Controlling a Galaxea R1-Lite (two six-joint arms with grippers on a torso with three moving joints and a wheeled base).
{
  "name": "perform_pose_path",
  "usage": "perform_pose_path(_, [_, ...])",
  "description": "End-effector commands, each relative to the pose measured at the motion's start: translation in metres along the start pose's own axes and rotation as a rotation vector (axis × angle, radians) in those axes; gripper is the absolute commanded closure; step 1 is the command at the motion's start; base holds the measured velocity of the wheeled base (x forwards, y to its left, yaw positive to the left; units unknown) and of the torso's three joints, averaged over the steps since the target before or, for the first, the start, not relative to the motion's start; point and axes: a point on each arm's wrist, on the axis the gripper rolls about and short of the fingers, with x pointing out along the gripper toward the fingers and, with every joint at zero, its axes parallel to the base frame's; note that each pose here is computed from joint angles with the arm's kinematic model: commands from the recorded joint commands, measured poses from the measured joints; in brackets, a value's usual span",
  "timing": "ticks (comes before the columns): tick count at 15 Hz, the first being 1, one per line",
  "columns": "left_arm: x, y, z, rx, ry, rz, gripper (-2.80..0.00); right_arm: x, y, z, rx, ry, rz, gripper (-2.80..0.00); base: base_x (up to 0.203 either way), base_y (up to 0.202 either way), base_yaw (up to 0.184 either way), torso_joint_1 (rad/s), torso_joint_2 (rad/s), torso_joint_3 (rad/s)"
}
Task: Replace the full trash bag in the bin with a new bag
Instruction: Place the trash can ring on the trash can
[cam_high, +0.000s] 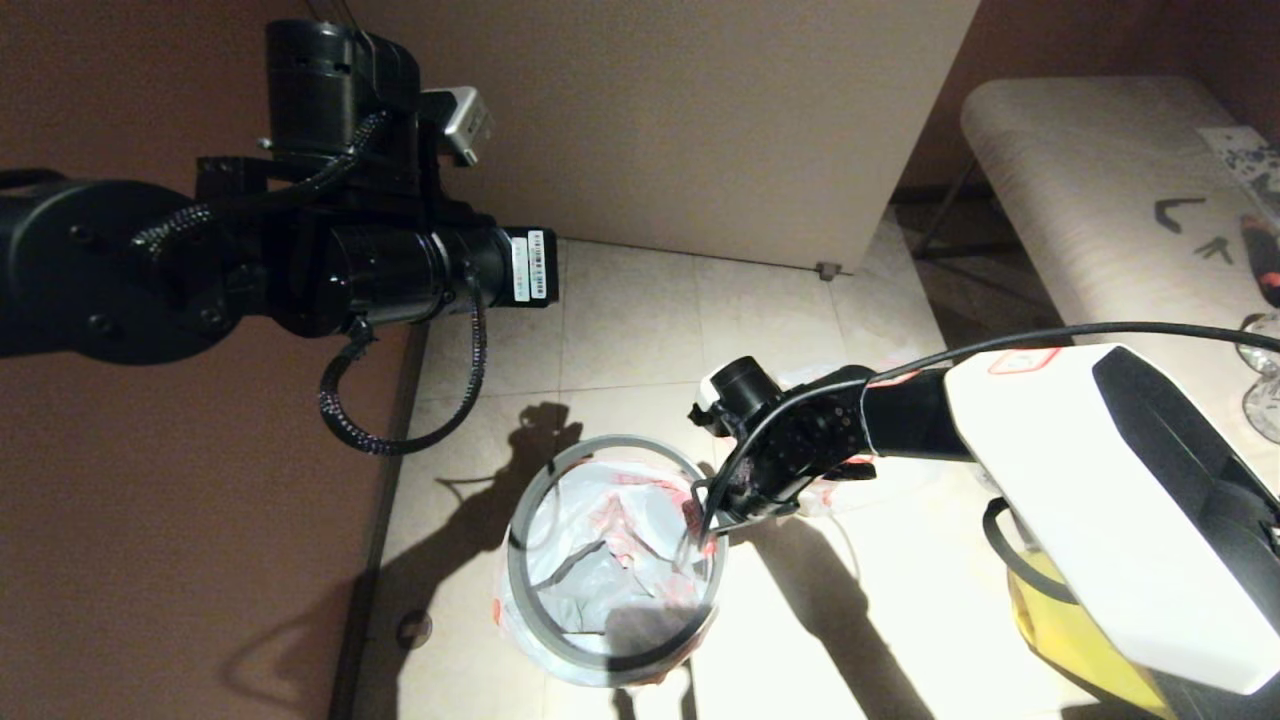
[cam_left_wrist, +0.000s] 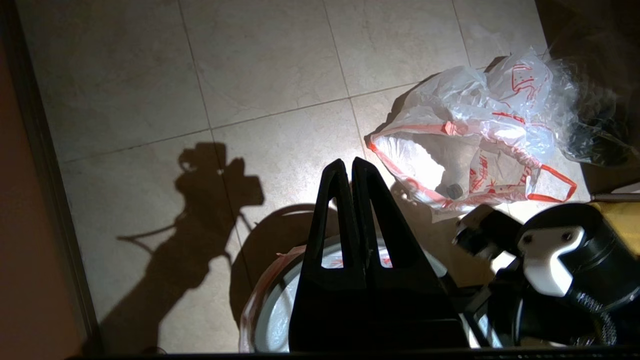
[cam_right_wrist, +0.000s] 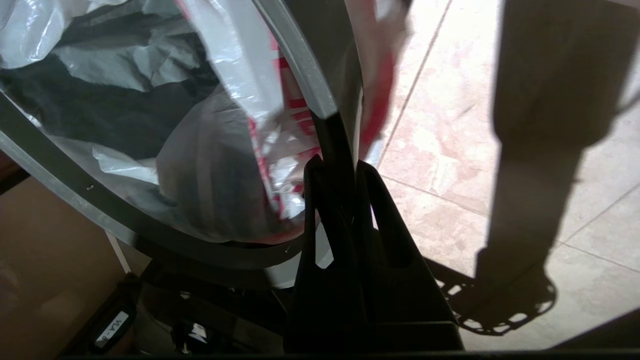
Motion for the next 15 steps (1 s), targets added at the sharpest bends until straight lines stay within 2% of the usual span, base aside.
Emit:
perform_pose_path(1, [-0.001,0.000,0.000,-0.001,-0.002,0.001,0.00,0.006,0.005,-0.003,-0.007,0.007,0.004,0.00,0.000,0.000,0.000,0.000,0.00,0.000])
perform_pose_path(3, [-0.003,-0.001,0.002,-0.005,-0.009,-0.002,0.00,0.016,0.005,-0.001,-0.012,-0.027,0.011,0.00,0.000,0.000,0.000,0.000,0.00,0.000])
perform_pose_path(6, [-0.004,-0.004,0.002,-0.003,-0.010,-0.008,0.00,0.038,0.000,-0.006,-0.081,-0.017,-0.030,0.00,0.000,0.000,0.000,0.000,0.00,0.000])
perform_pose_path(8, [-0.002,-0.004,0.001,-0.001,-0.005,-0.007,0.00,0.039,0.011,-0.007,-0.108,-0.043,-0.032,0.00,0.000,0.000,0.000,0.000,0.00,0.000])
perform_pose_path(11, [-0.004,-0.004,0.002,-0.001,-0.010,-0.007,0.00,0.053,0.011,-0.011,-0.148,-0.065,-0.113,0.00,0.000,0.000,0.000,0.000,0.00,0.000])
perform_pose_path(15, [-0.005,-0.004,0.002,-0.002,-0.011,-0.007,0.00,0.055,0.018,-0.014,-0.181,-0.069,-0.131,0.00,0.000,0.000,0.000,0.000,0.00,0.000])
